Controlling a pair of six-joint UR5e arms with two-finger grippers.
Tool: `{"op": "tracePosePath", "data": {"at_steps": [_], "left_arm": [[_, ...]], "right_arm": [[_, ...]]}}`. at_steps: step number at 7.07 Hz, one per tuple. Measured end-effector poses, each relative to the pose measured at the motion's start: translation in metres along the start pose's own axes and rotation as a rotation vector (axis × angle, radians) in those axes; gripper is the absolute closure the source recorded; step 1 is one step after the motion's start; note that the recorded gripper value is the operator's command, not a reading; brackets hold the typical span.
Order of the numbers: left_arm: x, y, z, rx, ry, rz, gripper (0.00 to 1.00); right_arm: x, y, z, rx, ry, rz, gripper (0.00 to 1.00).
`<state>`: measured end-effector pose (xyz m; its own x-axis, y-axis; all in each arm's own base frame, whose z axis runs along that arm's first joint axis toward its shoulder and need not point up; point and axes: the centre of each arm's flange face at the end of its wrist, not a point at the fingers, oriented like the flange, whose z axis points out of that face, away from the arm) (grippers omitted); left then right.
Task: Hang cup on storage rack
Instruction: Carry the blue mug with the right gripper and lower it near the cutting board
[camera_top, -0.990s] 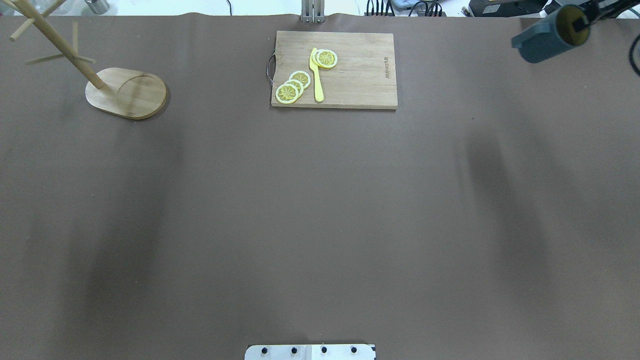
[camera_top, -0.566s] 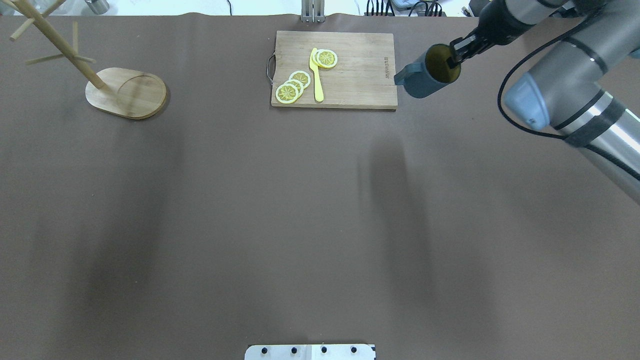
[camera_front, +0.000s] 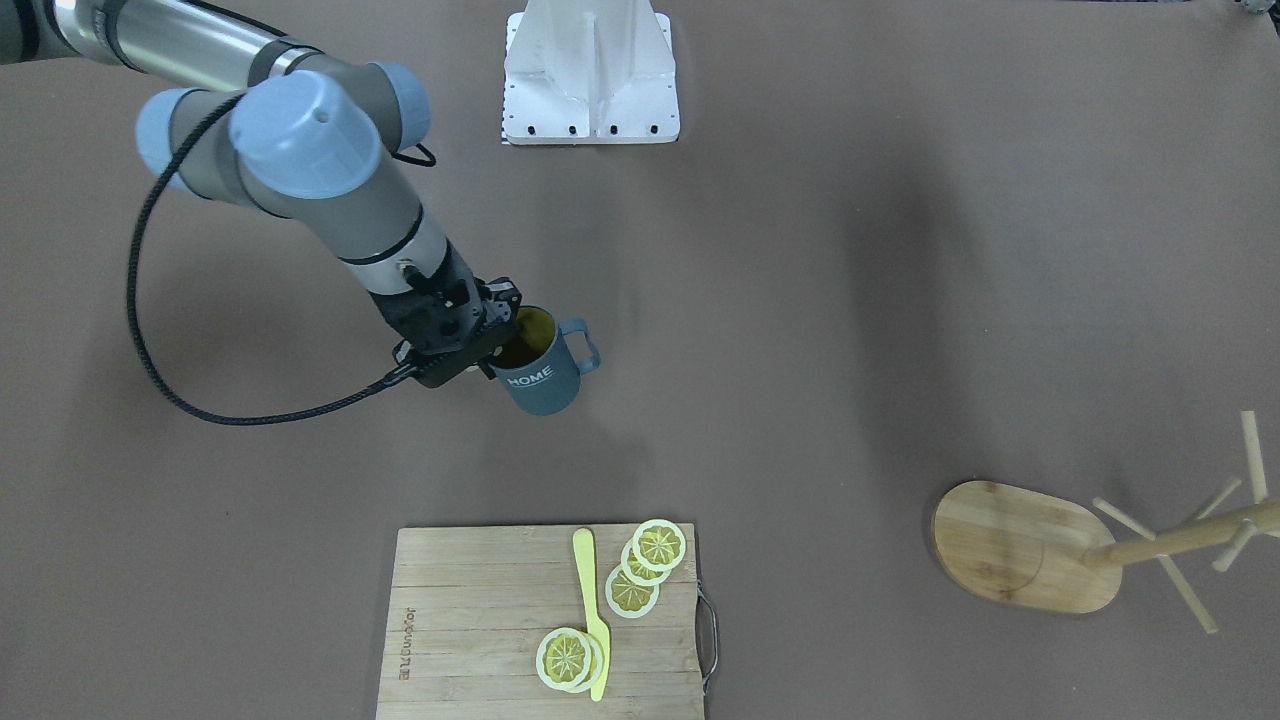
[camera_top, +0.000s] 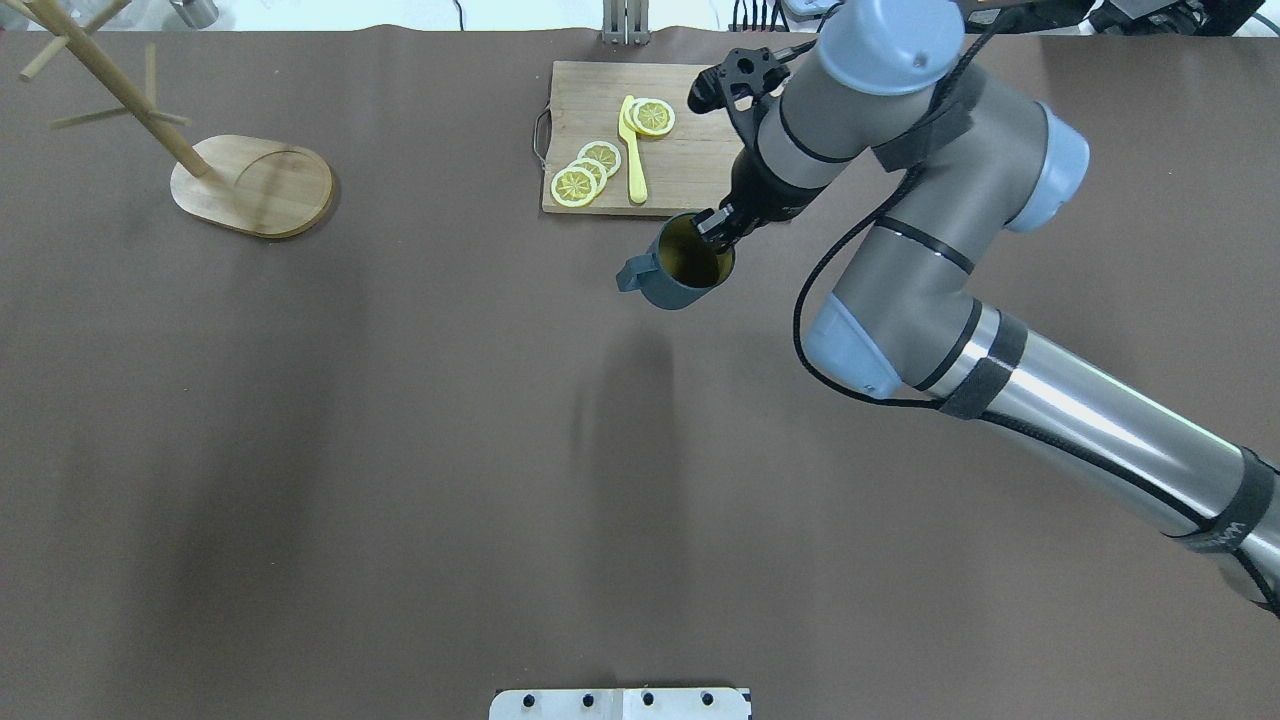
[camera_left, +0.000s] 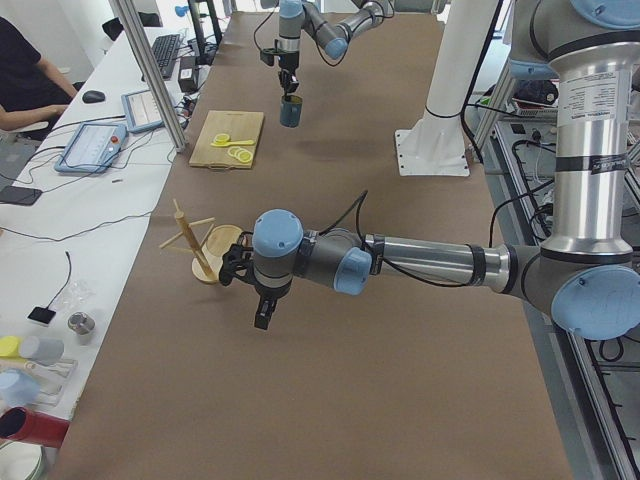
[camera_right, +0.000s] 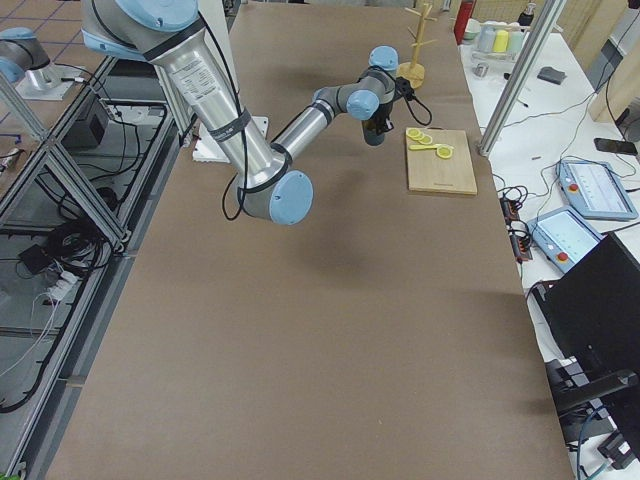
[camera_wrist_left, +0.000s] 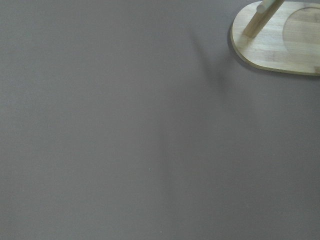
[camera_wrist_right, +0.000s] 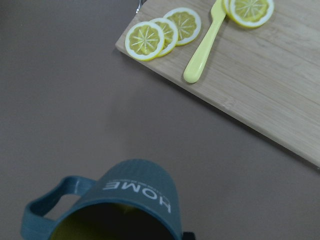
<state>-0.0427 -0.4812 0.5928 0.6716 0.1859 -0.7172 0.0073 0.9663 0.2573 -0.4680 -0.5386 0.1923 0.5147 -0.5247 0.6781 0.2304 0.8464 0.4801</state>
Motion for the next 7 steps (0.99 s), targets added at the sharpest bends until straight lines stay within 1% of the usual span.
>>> {"op": "tracePosePath", "data": {"at_steps": [1,3,4,5,6,7], "left_arm": [[-0.001,0.001,0.002,-0.006,0.008,-0.004,0.01],[-0.002,0.002,0.005,-0.012,0.031,-0.009,0.01],[-0.002,0.002,0.006,-0.013,0.034,-0.009,0.01],[-0.002,0.002,0.006,-0.013,0.035,-0.009,0.01],[-0.002,0.002,0.006,-0.013,0.036,-0.009,0.01],[-0.002,0.001,0.005,-0.013,0.036,-0.009,0.01]], "right_arm": [[-0.026,-0.003,0.018,-0.033,0.015,0.0,1.0],[-0.057,-0.011,0.04,-0.066,0.024,-0.01,1.0],[-0.062,-0.01,0.048,-0.078,0.026,-0.012,1.0],[-0.065,-0.008,0.053,-0.088,0.026,-0.013,0.87],[-0.068,-0.005,0.059,-0.099,0.027,-0.014,0.01],[-0.071,-0.002,0.065,-0.107,0.03,-0.013,0.0]]}}
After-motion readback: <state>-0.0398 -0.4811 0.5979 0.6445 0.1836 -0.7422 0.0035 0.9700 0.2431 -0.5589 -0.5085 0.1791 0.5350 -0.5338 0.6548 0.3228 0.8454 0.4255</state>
